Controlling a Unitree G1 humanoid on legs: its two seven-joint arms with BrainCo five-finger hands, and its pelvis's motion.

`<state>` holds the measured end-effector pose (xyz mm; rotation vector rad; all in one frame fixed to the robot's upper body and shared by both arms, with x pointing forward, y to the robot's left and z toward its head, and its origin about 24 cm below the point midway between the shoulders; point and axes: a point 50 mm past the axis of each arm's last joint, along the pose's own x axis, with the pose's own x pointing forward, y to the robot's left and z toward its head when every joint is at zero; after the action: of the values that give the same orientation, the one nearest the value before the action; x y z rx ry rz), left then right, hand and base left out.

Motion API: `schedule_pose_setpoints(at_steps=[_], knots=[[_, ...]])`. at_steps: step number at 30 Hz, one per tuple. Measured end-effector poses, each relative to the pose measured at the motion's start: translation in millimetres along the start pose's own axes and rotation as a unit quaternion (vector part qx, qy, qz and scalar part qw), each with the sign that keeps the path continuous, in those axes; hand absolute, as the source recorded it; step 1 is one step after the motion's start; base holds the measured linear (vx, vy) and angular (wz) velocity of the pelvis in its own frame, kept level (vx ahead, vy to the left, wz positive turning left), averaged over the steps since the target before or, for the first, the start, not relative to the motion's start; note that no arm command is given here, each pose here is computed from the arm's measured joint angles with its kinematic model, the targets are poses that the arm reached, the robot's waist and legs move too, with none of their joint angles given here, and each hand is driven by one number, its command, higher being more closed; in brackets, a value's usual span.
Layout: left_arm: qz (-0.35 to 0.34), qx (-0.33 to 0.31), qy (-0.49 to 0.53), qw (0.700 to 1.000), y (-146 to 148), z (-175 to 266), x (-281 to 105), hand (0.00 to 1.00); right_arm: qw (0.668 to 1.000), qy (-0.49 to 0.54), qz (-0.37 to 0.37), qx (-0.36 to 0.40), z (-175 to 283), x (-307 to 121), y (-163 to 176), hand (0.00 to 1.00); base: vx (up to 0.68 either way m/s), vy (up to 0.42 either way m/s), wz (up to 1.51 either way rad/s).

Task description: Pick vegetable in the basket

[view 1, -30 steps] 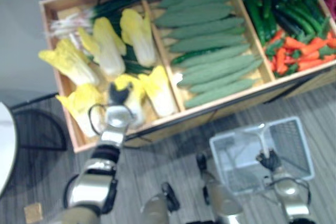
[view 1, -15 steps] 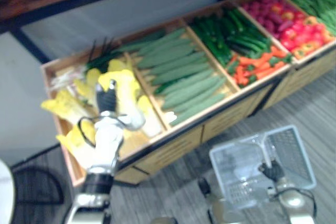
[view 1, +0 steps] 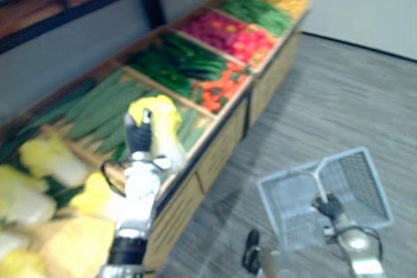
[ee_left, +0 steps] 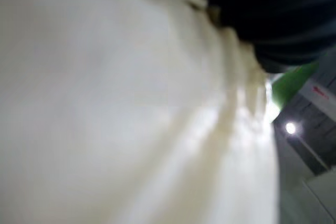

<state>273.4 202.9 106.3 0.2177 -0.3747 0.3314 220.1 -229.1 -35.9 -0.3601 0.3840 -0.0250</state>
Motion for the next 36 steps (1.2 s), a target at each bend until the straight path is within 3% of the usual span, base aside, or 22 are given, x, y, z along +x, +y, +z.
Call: schedule_pose_setpoints(at_steps=[3, 6, 10, 17, 22, 26, 29, 36], knots=[[-0.046, -0.043, 0.068, 0.996, -34, -19, -34, 1.00, 1.000, 0.013, 0.022, 0.009, -2, 2, 15, 1.00, 0.11, -0.076, -0.74], [-0.085, -0.041, 0.122, 0.988, -52, -38, -57, 1.00, 0.998, 0.007, 0.058, 0.002, 4, 5, 28, 1.00, 0.18, -0.161, -0.69], [-0.090, -0.030, 0.176, 0.980, -49, -58, -80, 1.00, 0.993, -0.032, 0.113, -0.022, 31, 17, 44, 1.00, 0.07, -0.164, -1.39], [-0.210, -0.053, 0.218, 0.951, -89, -63, -124, 1.00, 0.989, -0.023, 0.147, -0.019, 23, 7, 57, 1.00, 0.15, 0.019, -0.80], [-0.252, -0.064, 0.238, 0.936, -105, -65, -138, 1.00, 0.988, -0.025, 0.151, -0.011, 24, 7, 52, 1.00, 0.23, 0.070, -0.03], [-0.306, -0.031, 0.296, 0.904, -105, -84, -175, 1.00, 0.983, -0.037, 0.174, 0.045, 33, 6, 73, 1.00, 0.34, 0.049, -0.05], [-0.356, 0.010, 0.281, 0.891, -108, -84, -188, 1.00, 0.977, -0.039, 0.195, 0.075, 37, 3, 88, 1.00, 0.39, -0.020, 0.10], [-0.412, 0.068, 0.231, 0.879, -120, -87, -168, 1.00, 0.954, -0.105, 0.264, 0.098, 69, -9, 110, 1.00, 0.28, -0.203, 0.25]])
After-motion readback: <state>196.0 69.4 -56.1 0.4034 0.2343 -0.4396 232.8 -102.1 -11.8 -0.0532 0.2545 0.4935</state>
